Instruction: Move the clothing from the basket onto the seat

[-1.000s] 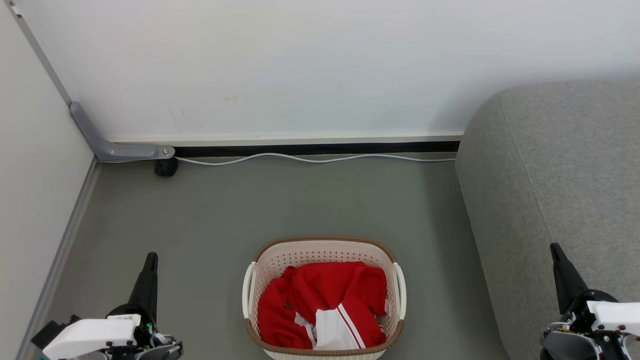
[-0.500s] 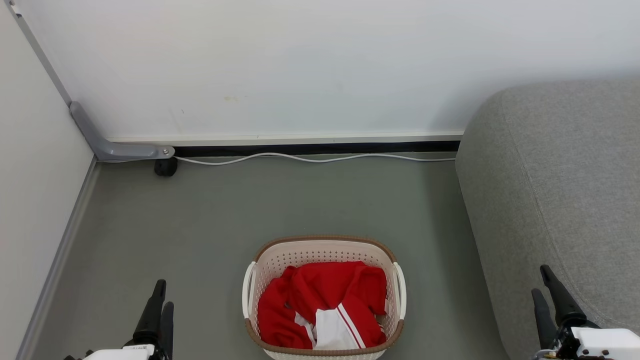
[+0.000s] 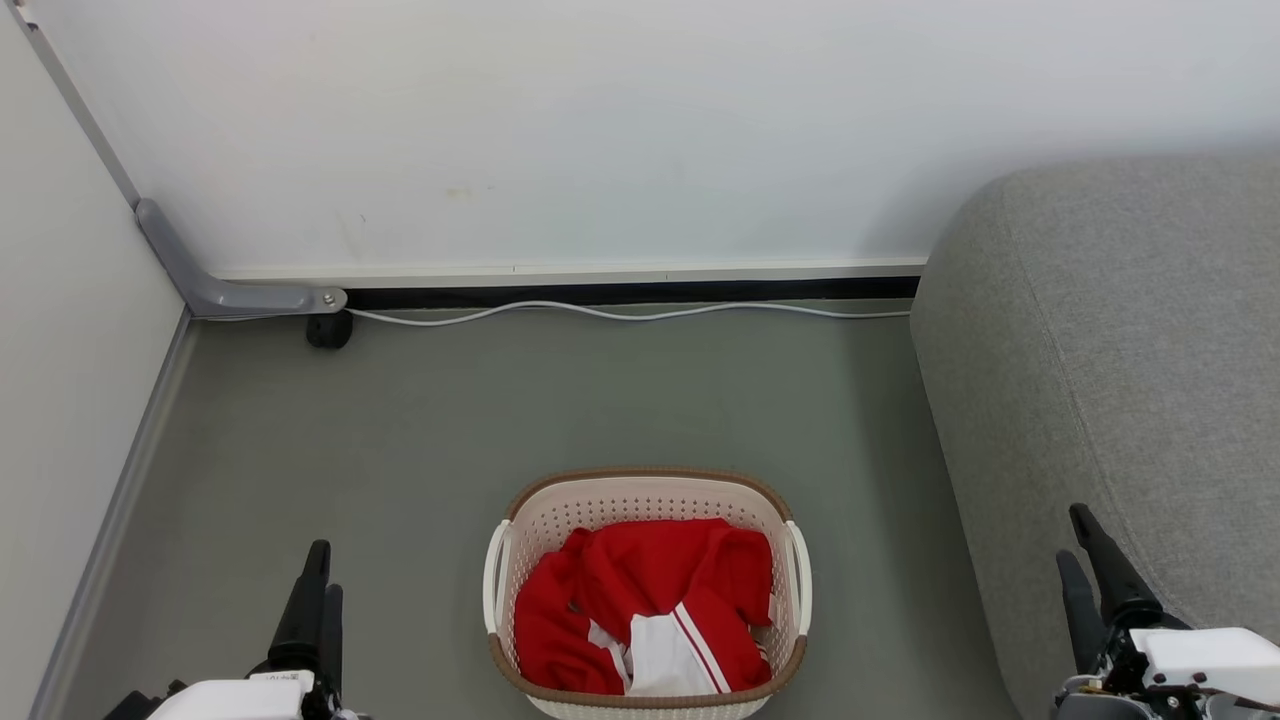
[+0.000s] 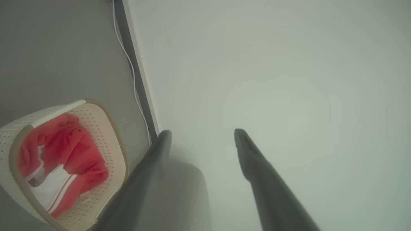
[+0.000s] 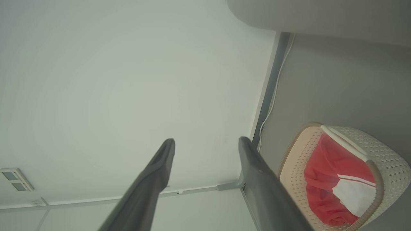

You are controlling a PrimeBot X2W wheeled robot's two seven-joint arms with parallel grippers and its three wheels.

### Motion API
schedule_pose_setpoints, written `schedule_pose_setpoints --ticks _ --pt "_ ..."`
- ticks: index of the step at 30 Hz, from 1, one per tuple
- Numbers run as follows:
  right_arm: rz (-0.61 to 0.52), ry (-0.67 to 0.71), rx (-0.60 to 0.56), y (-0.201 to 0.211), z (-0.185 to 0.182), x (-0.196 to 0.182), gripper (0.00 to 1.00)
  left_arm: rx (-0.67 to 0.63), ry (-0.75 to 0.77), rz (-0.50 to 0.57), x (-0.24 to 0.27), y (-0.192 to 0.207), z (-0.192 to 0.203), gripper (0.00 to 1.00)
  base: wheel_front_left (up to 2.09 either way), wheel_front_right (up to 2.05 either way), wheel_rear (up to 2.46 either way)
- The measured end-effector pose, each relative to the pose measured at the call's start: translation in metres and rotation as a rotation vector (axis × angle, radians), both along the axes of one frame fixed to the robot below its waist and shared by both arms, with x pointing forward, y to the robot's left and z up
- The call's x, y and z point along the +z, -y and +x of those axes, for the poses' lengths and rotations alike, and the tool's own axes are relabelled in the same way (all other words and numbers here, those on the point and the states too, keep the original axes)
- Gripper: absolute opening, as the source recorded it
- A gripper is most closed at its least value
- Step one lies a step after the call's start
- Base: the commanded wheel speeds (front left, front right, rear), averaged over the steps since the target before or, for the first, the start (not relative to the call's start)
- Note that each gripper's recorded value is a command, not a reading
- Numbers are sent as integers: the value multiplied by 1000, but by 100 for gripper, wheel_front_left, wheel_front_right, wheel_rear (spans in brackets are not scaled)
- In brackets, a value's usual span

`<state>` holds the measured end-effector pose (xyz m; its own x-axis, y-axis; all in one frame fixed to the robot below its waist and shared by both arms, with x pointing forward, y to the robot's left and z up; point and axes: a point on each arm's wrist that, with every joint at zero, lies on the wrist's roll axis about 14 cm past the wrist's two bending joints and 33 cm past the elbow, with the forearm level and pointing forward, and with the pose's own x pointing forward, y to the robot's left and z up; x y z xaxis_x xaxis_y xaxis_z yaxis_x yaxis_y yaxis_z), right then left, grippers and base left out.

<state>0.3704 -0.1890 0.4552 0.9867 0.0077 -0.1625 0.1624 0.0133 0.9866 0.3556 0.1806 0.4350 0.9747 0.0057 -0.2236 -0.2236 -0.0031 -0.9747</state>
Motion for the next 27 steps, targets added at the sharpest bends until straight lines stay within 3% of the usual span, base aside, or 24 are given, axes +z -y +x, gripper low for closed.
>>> schedule_pose_setpoints --ticks 6,27 --pt "-34 18 9 -2 7 6 100 -8 1 38 1 1 3 100 0 0 0" --pt "-266 60 57 -6 28 22 100 -63 42 324 15 4 20 100 0 0 0"
